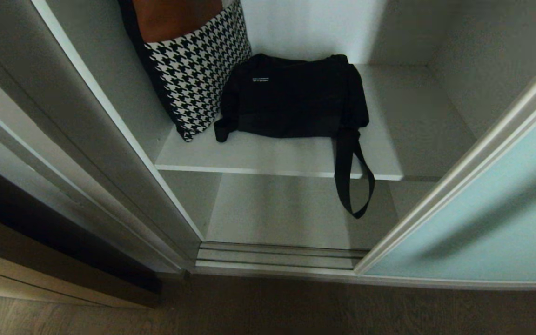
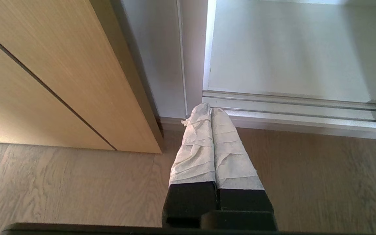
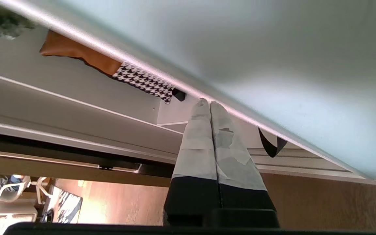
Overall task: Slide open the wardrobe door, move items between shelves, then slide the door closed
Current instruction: Close the door
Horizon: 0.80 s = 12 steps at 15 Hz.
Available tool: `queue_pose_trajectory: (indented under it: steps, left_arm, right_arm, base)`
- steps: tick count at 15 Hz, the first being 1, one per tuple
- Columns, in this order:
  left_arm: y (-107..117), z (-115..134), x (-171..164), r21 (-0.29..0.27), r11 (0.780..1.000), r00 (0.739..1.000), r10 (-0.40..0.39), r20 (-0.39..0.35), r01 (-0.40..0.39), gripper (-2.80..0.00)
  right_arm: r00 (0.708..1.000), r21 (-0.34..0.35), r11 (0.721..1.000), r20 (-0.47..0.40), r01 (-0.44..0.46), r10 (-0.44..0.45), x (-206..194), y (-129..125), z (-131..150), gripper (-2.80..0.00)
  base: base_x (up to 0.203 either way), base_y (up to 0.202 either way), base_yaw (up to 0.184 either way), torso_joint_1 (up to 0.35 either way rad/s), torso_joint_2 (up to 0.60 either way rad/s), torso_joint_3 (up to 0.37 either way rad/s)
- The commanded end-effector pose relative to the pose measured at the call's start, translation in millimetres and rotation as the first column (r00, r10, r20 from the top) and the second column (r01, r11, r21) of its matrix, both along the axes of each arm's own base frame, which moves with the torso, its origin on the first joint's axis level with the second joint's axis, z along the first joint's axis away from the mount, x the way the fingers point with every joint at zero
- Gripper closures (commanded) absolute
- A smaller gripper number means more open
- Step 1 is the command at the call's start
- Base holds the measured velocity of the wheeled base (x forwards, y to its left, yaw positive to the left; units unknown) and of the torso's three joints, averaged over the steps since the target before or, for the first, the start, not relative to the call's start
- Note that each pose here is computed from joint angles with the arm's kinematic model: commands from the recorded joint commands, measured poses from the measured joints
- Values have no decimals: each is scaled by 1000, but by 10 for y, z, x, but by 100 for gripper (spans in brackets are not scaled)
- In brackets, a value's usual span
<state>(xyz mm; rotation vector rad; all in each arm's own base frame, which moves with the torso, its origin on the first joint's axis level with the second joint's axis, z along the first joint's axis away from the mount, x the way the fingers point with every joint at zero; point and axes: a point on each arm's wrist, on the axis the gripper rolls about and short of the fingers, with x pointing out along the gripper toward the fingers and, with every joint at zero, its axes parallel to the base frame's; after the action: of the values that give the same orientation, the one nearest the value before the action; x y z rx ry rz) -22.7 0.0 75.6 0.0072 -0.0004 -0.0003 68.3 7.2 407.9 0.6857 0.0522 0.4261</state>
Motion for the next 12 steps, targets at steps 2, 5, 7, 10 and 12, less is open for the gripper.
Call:
queue_pose_trajectory:
  steps: [2,5,7,10,12]
  left_arm:
    - [0,0,1,0,1000,1000,0,0,0,0]
    - [0,0,1,0,1000,1000,0,0,0,0]
    - [0,1,1,0,1000,1000,0,-1,0,0]
    - [0,0,1,0,1000,1000,0,0,0,0]
    - [0,0,1,0,1000,1000,0,0,0,0]
  right_arm:
    - [999,4,1000,-37,-3,3,185,-6,-5,0]
    - [998,5,1000,-56,-1,1,307,-11,-11,0]
    - [998,4,1000,-53,18,-18,372,-17,-9,0]
    - [998,1,1000,-52,28,-28,429,-11,-23,0]
    - [999,-2,1000,-50,-12,12,412,32,-22,0]
  base:
    - [0,0,0,0,0,0]
    - [0,0,0,0,0,0]
    - [0,0,0,0,0,0]
    - [0,0,0,0,0,0]
    - [0,0,0,0,0,0]
